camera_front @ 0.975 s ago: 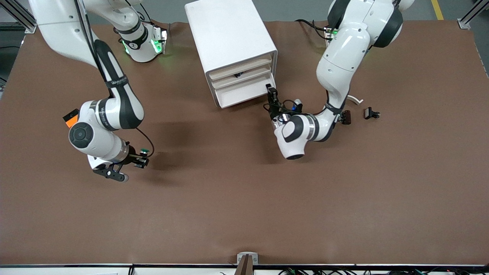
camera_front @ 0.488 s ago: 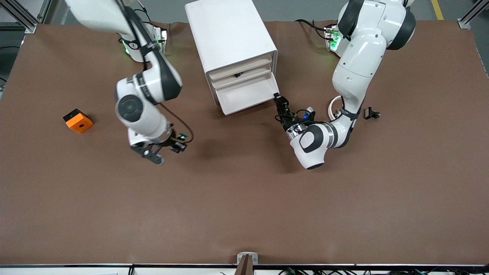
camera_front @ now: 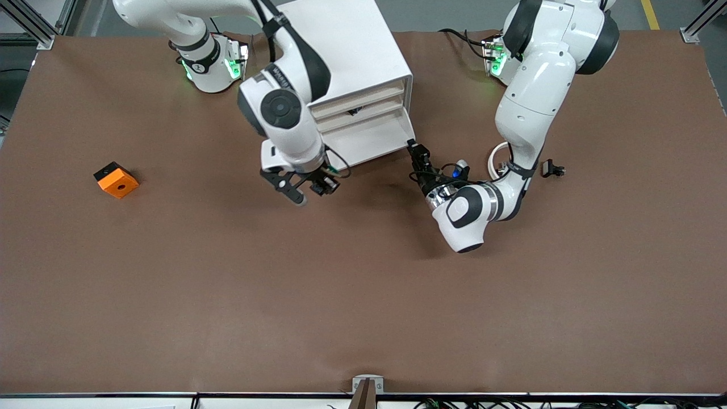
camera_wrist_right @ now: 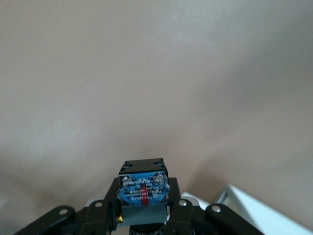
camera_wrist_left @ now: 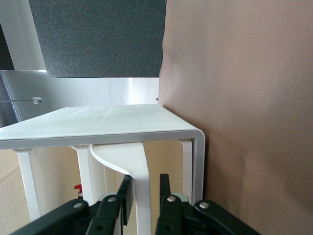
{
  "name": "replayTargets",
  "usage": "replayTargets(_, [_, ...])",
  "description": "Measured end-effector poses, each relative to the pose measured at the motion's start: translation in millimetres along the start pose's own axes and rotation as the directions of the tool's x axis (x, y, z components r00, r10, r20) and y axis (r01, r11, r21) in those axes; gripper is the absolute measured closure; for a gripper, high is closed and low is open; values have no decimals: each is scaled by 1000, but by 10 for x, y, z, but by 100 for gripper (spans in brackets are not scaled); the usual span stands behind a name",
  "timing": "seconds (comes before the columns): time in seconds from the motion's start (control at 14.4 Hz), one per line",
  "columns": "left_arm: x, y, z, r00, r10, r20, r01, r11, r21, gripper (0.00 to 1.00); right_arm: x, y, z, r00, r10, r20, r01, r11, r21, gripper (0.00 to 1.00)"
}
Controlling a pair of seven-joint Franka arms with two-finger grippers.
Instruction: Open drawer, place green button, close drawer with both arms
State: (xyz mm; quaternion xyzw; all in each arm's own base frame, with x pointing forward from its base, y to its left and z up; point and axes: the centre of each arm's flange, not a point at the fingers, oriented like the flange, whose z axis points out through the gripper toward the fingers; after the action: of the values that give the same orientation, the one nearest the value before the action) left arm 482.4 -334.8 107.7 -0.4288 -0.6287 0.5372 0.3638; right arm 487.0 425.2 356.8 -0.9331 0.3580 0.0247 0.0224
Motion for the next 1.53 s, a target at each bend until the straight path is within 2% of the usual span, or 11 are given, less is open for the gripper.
replayTargets(0.07, [5,-2,-20,1000,1,3,-1,1000,-1,71,-156,-16,10,1000,24,0,-24,1000,-3,59])
replayTargets(0.14, [21,-3,-62,1000,2,11,-2,1000,-4,64,-303,-28,20,999,47,-1,-47,999,-5,59])
replayTargets(0.56, [119,-223,-695,993,68,97,-61,995,-73,4,-946,-40,128,987,161,-10,-161,987,-22,59])
replayTargets(0.7, [168,-346,-943,986,132,103,-120,985,-121,0,-1041,-33,206,983,183,-15,-184,982,-35,59])
replayTargets(0.91, [253,-515,-1188,956,292,5,-285,935,-212,0,-1134,-21,380,978,205,-25,-207,977,-61,59])
replayTargets(1.05, [264,-681,-1281,903,420,-95,-430,868,-248,0,-1182,-12,511,977,209,-32,-211,974,-80,59])
replayTargets(1.11, [264,-771,-1323,861,487,-147,-509,821,-257,0,-1213,-7,579,976,217,-36,-219,972,-88,59])
replayTargets(1.32, [247,-1021,-1525,700,641,-314,-714,639,-285,0,-1324,-3,750,973,225,-46,-229,968,-105,59])
replayTargets(1.46, [235,-1177,-1687,595,677,-434,-804,514,-300,0,-1342,-17,808,973,226,-49,-230,967,-110,59])
replayTargets(1.53, [228,-1259,-1746,548,679,-488,-836,464,-293,0,-1342,-23,817,973,226,-49,-230,967,-111,59])
